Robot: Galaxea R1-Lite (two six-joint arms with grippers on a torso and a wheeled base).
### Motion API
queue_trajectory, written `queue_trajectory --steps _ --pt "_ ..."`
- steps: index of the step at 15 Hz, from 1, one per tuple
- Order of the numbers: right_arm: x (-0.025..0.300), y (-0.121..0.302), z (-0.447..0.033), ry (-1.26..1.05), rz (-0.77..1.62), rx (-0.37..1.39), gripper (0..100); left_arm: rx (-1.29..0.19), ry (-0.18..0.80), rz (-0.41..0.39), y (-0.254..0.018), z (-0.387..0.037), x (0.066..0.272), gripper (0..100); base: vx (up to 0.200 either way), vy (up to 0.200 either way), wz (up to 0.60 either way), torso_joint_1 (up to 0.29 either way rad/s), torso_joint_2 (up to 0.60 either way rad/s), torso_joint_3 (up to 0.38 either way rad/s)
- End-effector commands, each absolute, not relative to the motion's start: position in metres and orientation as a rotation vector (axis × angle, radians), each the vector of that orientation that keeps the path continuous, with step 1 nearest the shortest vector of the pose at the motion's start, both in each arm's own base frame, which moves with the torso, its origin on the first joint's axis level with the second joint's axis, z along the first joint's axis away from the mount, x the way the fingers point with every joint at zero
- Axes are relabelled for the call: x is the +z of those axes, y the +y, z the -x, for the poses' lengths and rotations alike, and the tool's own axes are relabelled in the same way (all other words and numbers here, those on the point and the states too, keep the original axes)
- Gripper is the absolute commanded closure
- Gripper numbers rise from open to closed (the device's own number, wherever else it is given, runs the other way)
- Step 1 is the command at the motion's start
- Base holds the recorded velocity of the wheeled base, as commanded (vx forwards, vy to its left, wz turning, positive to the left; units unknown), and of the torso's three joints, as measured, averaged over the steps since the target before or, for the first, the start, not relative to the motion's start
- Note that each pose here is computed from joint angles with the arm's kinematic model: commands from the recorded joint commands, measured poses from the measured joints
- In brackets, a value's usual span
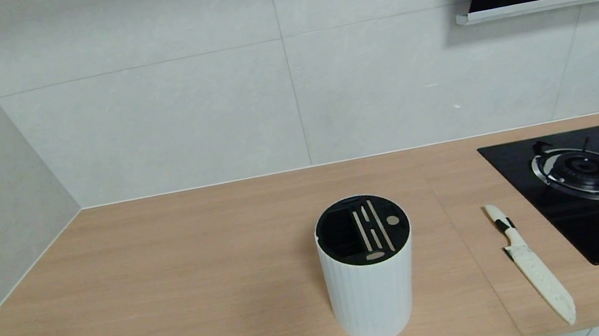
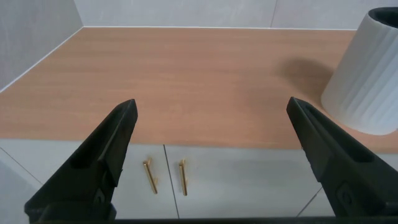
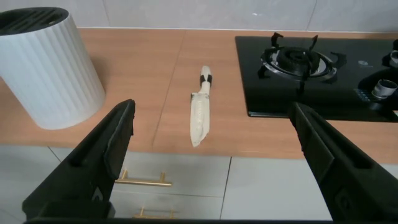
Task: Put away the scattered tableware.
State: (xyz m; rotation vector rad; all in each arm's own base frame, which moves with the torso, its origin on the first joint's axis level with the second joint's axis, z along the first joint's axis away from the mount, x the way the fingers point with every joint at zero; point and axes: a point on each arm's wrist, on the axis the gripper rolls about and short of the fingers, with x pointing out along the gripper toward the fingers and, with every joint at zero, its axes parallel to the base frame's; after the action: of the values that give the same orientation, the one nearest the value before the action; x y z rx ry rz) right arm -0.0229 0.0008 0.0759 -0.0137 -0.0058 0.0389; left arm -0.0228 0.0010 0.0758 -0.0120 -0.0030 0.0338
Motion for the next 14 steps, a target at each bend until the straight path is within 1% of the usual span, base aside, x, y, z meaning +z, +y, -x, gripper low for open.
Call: queue_trajectory --steps 1,11,12,13,14 --pt "0.076 0.001 0.023 -0.005 0.014 0.04 0 0.034 -0.002 0.012 0.001 0.023 0.076 0 0.0 0.0 0.0 0.0 0.0 0.0" --pt "0.079 0.001 0.024 -0.015 0.054 0.046 0 0.034 -0.002 0.012 0.001 0.023 0.076 0 0.0 0.0 0.0 0.0 0.0 0.0" --pt "0.107 0.001 0.027 -0.063 0.039 0.06 0 0.034 -0.002 0.012 0.001 0.023 0.076 0 0.0 0.0 0.0 0.0 0.0 0.0" --pt "0.124 0.0 0.026 -0.063 0.009 0.084 0 0.034 -0.002 0.012 0.001 0.023 0.076 0 0.0 0.0 0.0 0.0 0.0 0.0" --pt "0.131 0.0 0.021 -0.028 0.009 0.12 0 0.034 -0.002 0.012 0.001 0.023 0.076 0 0.0 0.0 0.0 0.0 0.0 0.0"
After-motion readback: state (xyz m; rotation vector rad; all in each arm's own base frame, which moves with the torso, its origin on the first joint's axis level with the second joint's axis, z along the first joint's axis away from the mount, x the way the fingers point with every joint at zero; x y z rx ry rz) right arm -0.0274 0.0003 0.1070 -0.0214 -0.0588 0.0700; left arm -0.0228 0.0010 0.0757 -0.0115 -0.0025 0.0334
